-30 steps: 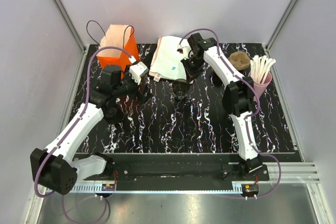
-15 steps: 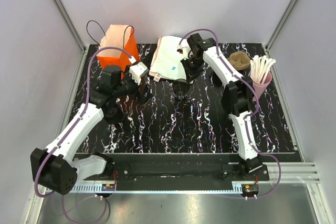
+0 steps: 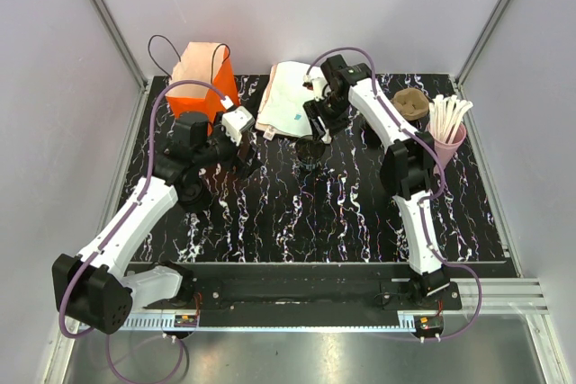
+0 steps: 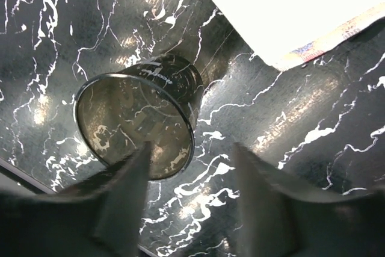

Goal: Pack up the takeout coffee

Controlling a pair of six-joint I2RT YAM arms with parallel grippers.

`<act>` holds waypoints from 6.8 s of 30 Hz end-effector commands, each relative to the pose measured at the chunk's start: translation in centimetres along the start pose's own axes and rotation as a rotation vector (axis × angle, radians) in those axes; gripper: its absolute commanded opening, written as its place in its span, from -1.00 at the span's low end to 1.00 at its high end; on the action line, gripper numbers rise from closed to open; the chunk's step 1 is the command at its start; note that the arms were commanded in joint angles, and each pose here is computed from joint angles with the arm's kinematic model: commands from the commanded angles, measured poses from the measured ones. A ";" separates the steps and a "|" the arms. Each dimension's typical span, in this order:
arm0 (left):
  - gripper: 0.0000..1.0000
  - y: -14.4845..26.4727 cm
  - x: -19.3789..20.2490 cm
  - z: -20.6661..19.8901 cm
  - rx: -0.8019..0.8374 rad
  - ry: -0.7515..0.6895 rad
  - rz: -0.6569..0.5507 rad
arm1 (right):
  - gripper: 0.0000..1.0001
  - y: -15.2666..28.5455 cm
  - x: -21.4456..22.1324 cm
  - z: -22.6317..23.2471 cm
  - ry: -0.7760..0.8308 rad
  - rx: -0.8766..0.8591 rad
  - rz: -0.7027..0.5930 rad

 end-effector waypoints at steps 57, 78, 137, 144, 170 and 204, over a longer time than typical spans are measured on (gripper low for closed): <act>0.54 8.7 15.1 8.2 -0.097 -0.145 0.547 | 0.99 11.9 7.8 4.7 0.307 0.090 -0.227; -0.23 7.9 16.7 9.3 -0.092 -0.110 0.573 | 0.99 11.6 7.8 4.7 0.302 0.085 -0.223; -0.86 7.5 -0.8 -9.2 0.701 -0.080 0.295 | 0.99 20.7 6.1 16.5 1.089 0.024 -0.672; -0.89 7.0 -1.6 -11.7 0.852 -0.036 0.308 | 0.99 19.7 5.1 18.5 1.163 0.013 -0.652; -0.95 6.8 -1.9 -14.5 0.954 -0.019 0.324 | 0.88 14.8 3.6 23.1 1.277 -0.125 -0.542; 0.39 7.0 -1.9 -14.0 0.919 -0.060 0.327 | -0.47 13.6 5.7 23.7 1.244 -0.183 -0.476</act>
Point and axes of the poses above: each gripper's point midway between its finger pads, its own y axis back along the fingers, its own z axis along the line the jaws close on, x = y × z, the point moved 1 cm from there along y, back along the fingers, and after that the axes turned 8 degrees about y, right-handed, at the moved point
